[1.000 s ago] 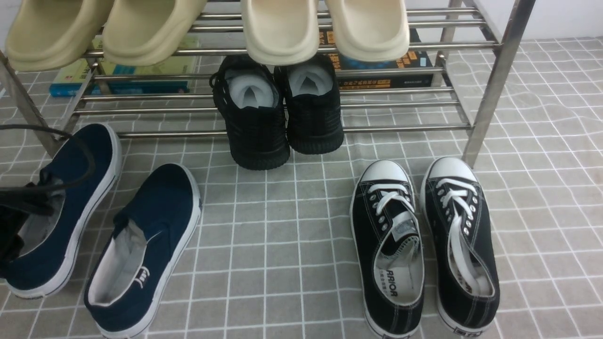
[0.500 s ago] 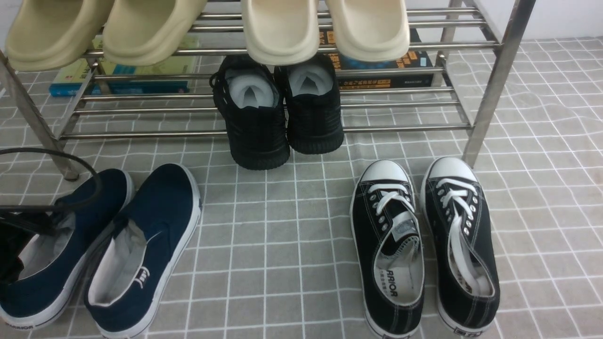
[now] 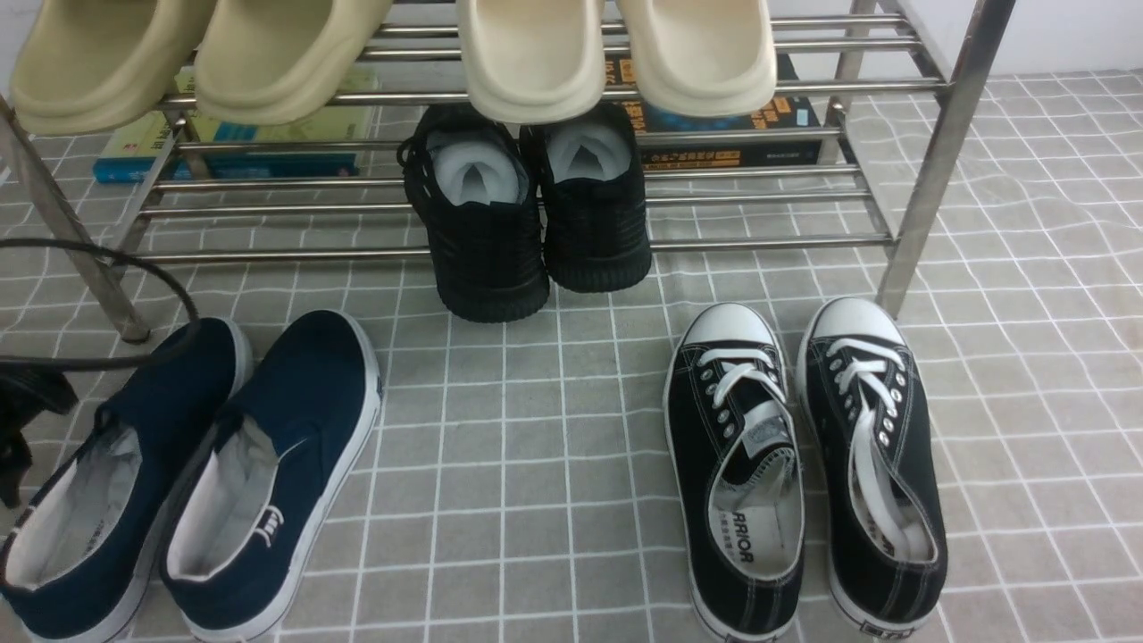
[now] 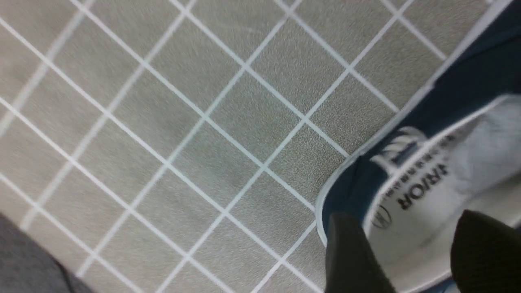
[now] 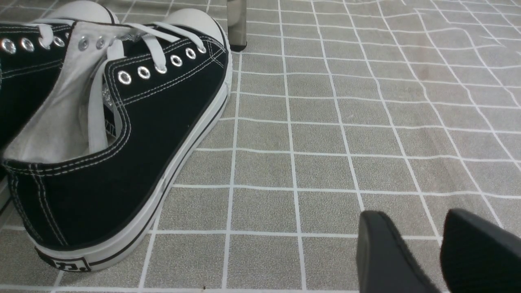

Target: Take the shoes off the shelf with your hand from the grey coffee tablecloth.

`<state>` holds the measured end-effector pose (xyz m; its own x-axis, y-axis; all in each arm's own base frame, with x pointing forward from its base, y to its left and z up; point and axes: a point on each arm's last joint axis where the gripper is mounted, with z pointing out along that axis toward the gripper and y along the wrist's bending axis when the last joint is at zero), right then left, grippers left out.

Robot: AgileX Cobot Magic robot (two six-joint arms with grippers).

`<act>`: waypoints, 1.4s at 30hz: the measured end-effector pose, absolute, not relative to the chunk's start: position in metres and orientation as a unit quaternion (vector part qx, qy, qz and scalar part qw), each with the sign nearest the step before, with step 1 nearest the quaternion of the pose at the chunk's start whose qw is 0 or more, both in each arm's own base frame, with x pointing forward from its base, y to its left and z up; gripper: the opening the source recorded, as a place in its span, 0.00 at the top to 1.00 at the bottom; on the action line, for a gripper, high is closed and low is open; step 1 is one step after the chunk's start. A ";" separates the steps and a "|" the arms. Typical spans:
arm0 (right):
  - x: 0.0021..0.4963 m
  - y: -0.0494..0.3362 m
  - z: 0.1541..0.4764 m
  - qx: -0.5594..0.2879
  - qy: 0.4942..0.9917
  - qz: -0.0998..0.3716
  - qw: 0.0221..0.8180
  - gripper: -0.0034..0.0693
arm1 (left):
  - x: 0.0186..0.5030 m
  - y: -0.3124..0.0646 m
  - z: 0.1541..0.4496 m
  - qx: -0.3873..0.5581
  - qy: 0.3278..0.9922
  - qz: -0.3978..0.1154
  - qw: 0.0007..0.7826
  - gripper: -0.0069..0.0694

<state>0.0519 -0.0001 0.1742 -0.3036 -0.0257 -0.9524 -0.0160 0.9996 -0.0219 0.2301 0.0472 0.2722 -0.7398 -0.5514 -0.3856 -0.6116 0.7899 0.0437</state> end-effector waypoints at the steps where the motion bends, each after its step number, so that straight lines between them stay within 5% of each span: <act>1: 0.052 0.000 0.174 -0.013 0.807 -0.004 0.590 0.62 | 0.227 0.047 0.280 -0.299 0.933 0.087 0.183 0.45; 7: 0.052 0.000 0.174 -0.013 0.807 -0.004 0.590 0.62 | 0.193 0.039 0.311 -0.203 0.957 0.080 0.190 0.71; 12: 0.052 0.000 0.174 -0.013 0.807 -0.004 0.590 0.62 | 0.150 0.018 0.335 -0.104 0.960 0.008 0.259 0.90; 24: 0.052 0.000 0.174 -0.013 0.807 -0.004 0.590 0.62 | 0.059 -0.020 0.306 -0.018 0.849 -0.125 0.513 0.91; 42: 0.052 0.000 0.174 -0.013 0.807 -0.004 0.590 0.62 | 0.054 -0.010 0.284 -0.018 0.807 -0.054 0.588 0.88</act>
<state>0.0519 -0.0001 0.1742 -0.3036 -0.0257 -0.9524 -0.0160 0.9996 -0.0219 0.0538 -0.0097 0.2841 -0.3083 -0.0933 -0.9467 0.0347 0.9934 -0.1092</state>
